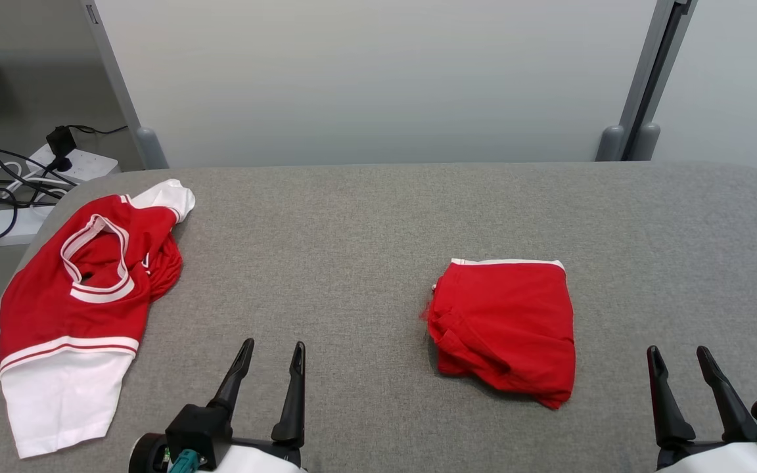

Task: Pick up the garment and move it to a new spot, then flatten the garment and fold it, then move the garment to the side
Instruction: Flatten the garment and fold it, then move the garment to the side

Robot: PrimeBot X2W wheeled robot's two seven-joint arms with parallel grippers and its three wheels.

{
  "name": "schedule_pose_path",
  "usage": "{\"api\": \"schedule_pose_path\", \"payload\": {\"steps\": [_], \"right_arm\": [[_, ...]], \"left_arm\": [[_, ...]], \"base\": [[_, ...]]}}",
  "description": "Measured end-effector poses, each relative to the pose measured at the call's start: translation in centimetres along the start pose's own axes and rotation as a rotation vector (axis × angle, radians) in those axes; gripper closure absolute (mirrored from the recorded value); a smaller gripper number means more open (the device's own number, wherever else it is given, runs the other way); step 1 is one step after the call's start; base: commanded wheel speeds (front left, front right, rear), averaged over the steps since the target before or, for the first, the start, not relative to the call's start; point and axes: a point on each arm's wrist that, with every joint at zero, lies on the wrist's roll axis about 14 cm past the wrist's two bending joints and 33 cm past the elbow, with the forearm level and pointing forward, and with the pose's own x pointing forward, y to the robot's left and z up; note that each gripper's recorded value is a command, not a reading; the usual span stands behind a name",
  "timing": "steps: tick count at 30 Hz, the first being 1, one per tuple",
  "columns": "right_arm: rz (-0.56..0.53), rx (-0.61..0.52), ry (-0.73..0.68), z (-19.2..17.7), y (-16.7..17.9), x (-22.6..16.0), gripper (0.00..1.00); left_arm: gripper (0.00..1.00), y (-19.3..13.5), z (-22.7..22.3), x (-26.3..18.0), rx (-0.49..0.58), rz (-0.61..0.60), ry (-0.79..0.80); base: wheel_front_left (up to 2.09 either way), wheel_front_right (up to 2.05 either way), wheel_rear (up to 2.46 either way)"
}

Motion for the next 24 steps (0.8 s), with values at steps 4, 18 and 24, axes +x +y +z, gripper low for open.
{"api": "schedule_pose_path", "payload": {"steps": [4,18,24], "right_arm": [[0.016,0.0,-0.002,0.1,0.5,0.1,0.0],[0.049,0.028,0.004,-0.2,1.6,0.1,0.0],[0.053,0.028,0.009,-0.3,1.8,0.2,0.0]], "left_arm": [[0.0,0.5,0.5,0.0,0.007,0.016,-0.015],[0.0,1.6,0.6,-0.9,0.015,0.052,-0.019],[0.0,1.7,0.5,-0.9,0.02,0.054,-0.016]], "base": [[0.0,0.0,0.0],[0.0,0.0,0.0],[0.0,0.0,0.0]]}}
